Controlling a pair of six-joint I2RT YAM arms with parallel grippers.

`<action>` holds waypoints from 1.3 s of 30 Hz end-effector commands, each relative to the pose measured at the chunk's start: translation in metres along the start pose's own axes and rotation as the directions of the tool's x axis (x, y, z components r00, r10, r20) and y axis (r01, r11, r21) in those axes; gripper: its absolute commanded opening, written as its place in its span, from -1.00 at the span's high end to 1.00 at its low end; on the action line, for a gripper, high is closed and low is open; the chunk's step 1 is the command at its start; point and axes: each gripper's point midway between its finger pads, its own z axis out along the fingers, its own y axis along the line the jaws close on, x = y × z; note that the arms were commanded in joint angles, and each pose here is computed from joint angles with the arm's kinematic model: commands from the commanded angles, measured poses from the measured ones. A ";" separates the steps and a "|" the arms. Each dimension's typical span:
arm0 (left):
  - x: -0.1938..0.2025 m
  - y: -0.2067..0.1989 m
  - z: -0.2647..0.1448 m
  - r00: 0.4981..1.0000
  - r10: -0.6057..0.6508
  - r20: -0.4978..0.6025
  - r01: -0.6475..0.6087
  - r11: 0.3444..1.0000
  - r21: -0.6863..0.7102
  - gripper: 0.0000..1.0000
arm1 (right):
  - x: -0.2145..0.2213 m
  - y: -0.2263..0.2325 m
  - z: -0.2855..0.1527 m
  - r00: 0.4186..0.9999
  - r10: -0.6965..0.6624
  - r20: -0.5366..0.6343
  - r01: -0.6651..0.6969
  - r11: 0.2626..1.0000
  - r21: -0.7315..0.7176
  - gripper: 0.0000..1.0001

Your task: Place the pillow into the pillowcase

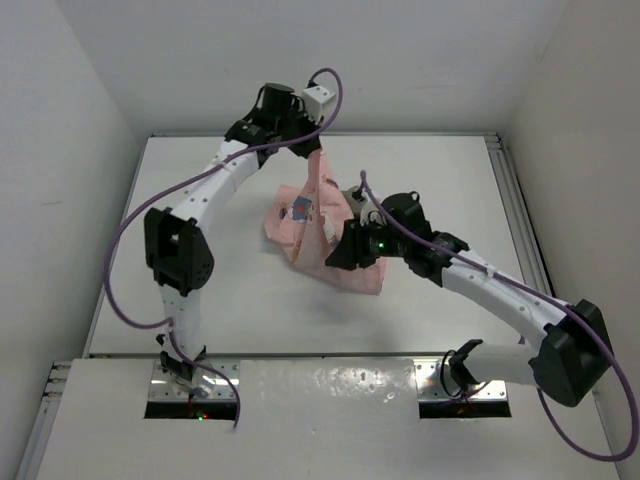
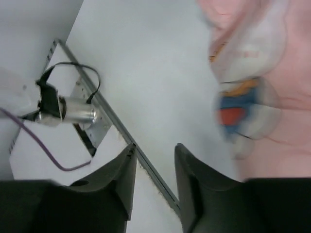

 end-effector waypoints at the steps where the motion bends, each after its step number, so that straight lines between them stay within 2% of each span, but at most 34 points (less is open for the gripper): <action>1: -0.038 0.009 0.040 0.990 0.044 0.136 -0.041 0.999 -0.025 1.00 | -0.037 0.057 -0.005 0.963 -0.241 0.124 0.257 0.958 -0.131 0.22; 2: -0.052 0.009 0.043 0.983 0.053 0.174 -0.049 0.998 -0.026 1.00 | -0.033 0.059 -0.007 0.961 -0.260 0.094 0.270 0.955 -0.121 -0.53; 3: -0.046 0.001 0.060 0.985 0.051 0.163 -0.052 0.999 0.004 1.00 | -0.035 0.058 -0.008 0.959 -0.272 0.083 0.280 0.954 -0.110 -0.84; 4: -0.047 -0.002 0.065 0.984 0.056 0.168 -0.060 0.998 0.019 1.00 | -0.040 0.054 -0.014 0.959 -0.272 0.079 0.277 0.958 -0.070 -0.97; 5: -0.045 -0.007 0.072 0.985 0.058 0.163 -0.065 0.997 0.035 0.96 | -0.054 0.032 -0.021 0.964 -0.244 0.110 0.243 0.970 0.017 -0.98; 6: -0.045 -0.016 0.074 0.985 0.061 0.160 -0.071 0.996 0.057 0.46 | -0.063 0.023 -0.034 0.961 -0.231 0.153 0.225 0.973 0.058 -0.98; 8: -0.039 -0.022 0.074 0.989 0.054 0.137 -0.064 0.995 0.071 -0.20 | -0.074 -0.024 -0.051 0.962 -0.150 0.230 0.109 0.977 0.183 -0.98; 9: -0.039 -0.025 0.072 0.991 0.042 0.127 -0.051 0.996 0.067 -0.64 | -0.076 -0.038 -0.059 0.959 -0.110 0.260 0.051 0.974 0.222 -0.98; 10: -0.040 -0.024 0.064 0.993 0.034 0.117 -0.040 0.998 0.052 -0.80 | -0.085 -0.070 -0.072 0.954 -0.063 0.294 -0.032 0.951 0.308 -0.98; 11: -0.039 -0.019 0.059 0.995 0.004 0.104 -0.006 1.000 0.023 -0.95 | -0.095 -0.081 -0.079 0.950 -0.028 0.312 -0.082 0.939 0.335 -0.77; 12: -0.039 -0.016 0.052 0.996 -0.013 0.094 0.013 1.000 0.005 -0.95 | -0.100 -0.094 -0.081 0.948 0.027 0.319 -0.144 0.926 0.350 -0.22; 13: -0.036 -0.015 0.040 0.997 -0.034 0.066 0.035 0.999 -0.013 -0.95 | -0.090 -0.133 -0.075 0.951 0.133 0.277 -0.241 0.882 0.404 0.48; 14: -0.033 -0.012 0.033 0.998 -0.050 0.047 0.052 0.998 -0.034 -0.87 | -0.098 -0.138 -0.071 0.948 0.169 0.270 -0.267 0.884 0.383 0.99; 15: -0.026 -0.015 0.016 0.998 -0.060 0.009 0.060 0.998 -0.030 -0.64 | -0.093 -0.166 -0.056 0.944 0.227 0.239 -0.309 0.862 0.401 1.00; 16: -0.019 -0.017 0.009 0.997 -0.069 -0.018 0.069 0.997 -0.025 -0.21 | -0.094 -0.178 -0.049 0.942 0.242 0.230 -0.320 0.854 0.411 1.00; 17: -0.010 -0.019 0.001 0.996 -0.079 -0.045 0.079 0.997 -0.018 0.61 | -0.096 -0.191 -0.042 0.941 0.246 0.232 -0.327 0.839 0.435 0.96; 18: 0.014 -0.030 -0.013 0.991 -0.075 -0.107 0.076 0.997 0.010 0.89 | -0.114 -0.198 -0.036 0.943 0.217 0.253 -0.312 0.842 0.439 0.91; 19: 0.030 -0.038 -0.020 0.988 -0.065 -0.141 0.071 0.997 0.036 1.00 | -0.106 -0.220 -0.017 0.943 0.250 0.220 -0.326 0.824 0.464 0.91; 20: 0.045 -0.053 -0.024 0.985 -0.026 -0.168 0.043 0.994 0.097 1.00 | -0.126 -0.226 -0.013 0.946 0.218 0.242 -0.311 0.822 0.477 0.91; 21: 0.092 -0.070 -0.027 0.962 -0.018 -0.271 0.062 0.986 0.152 1.00 | -0.131 -0.233 -0.003 0.947 0.213 0.239 -0.306 0.823 0.479 0.91; 22: 0.102 -0.088 -0.038 0.960 0.011 -0.278 0.049 0.977 0.208 1.00 | -0.120 -0.249 0.014 0.948 0.241 0.210 -0.315 0.810 0.495 0.92; 23: 0.117 -0.099 -0.041 0.953 0.030 -0.302 0.047 0.968 0.245 1.00 | -0.130 -0.252 0.020 0.949 0.231 0.216 -0.310 0.815 0.490 0.94; 24: 0.149 -0.112 -0.043 0.934 0.046 -0.353 0.060 0.957 0.285 1.00 | -0.128 -0.252 0.029 0.950 0.236 0.203 -0.306 0.824 0.476 1.00; 26: 0.170 -0.131 -0.041 0.923 0.068 -0.377 0.071 0.936 0.344 1.00 | -0.109 -0.255 0.044 0.948 0.277 0.157 -0.319 0.833 0.452 1.00; 28: 0.197 -0.135 -0.034 0.898 0.063 -0.435 0.105 0.931 0.350 1.00 | -0.096 -0.240 0.053 0.953 0.274 0.129 -0.303 0.870 0.389 1.00; 29: 0.206 -0.135 -0.032 0.888 0.054 -0.457 0.124 0.929 0.350 0.92 | -0.078 -0.233 0.050 0.957 0.263 0.123 -0.290 0.878 0.380 1.00; 31: 0.226 -0.121 -0.022 0.863 0.019 -0.504 0.162 0.936 0.312 0.81 | -0.058 -0.215 0.049 0.964 0.241 0.112 -0.266 0.893 0.363 1.00; 32: 0.232 -0.114 -0.018 0.855 -0.011 -0.518 0.183 0.942 0.282 0.80 | -0.028 -0.206 0.042 0.957 0.276 0.089 -0.289 0.885 0.365 1.00; 33: 0.237 -0.104 -0.006 0.857 -0.025 -0.515 0.182 0.949 0.257 0.80 | -0.027 -0.192 0.047 0.966 0.236 0.109 -0.259 0.912 0.319 1.00; 34: 0.240 -0.087 0.001 0.855 -0.052 -0.516 0.181 0.963 0.202 0.80 | 0.004 -0.187 0.046 0.963 0.260 0.066 -0.268 0.912 0.311 1.00; 35: 0.227 -0.072 0.011 0.872 -0.058 -0.486 0.158 0.973 0.169 0.78 | 0.011 -0.177 0.047 0.963 0.261 0.068 -0.270 0.916 0.296 1.00; 37: 0.230 -0.050 0.035 0.868 -0.067 -0.493 0.141 0.983 0.115 0.73 | 0.015 -0.147 0.050 0.972 0.218 0.086 -0.233 0.942 0.240 1.00; 38: 0.204 -0.034 0.048 0.896 -0.051 -0.440 0.101 0.991 0.090 0.71 | 0.032 -0.141 0.050 0.969 0.239 0.069 -0.248 0.939 0.237 1.00; 39: 0.211 -0.029 0.062 0.888 -0.051 -0.457 0.099 0.992 0.082 0.69 | 0.030 -0.120 0.051 0.977 0.203 0.073 -0.213 0.956 0.199 1.00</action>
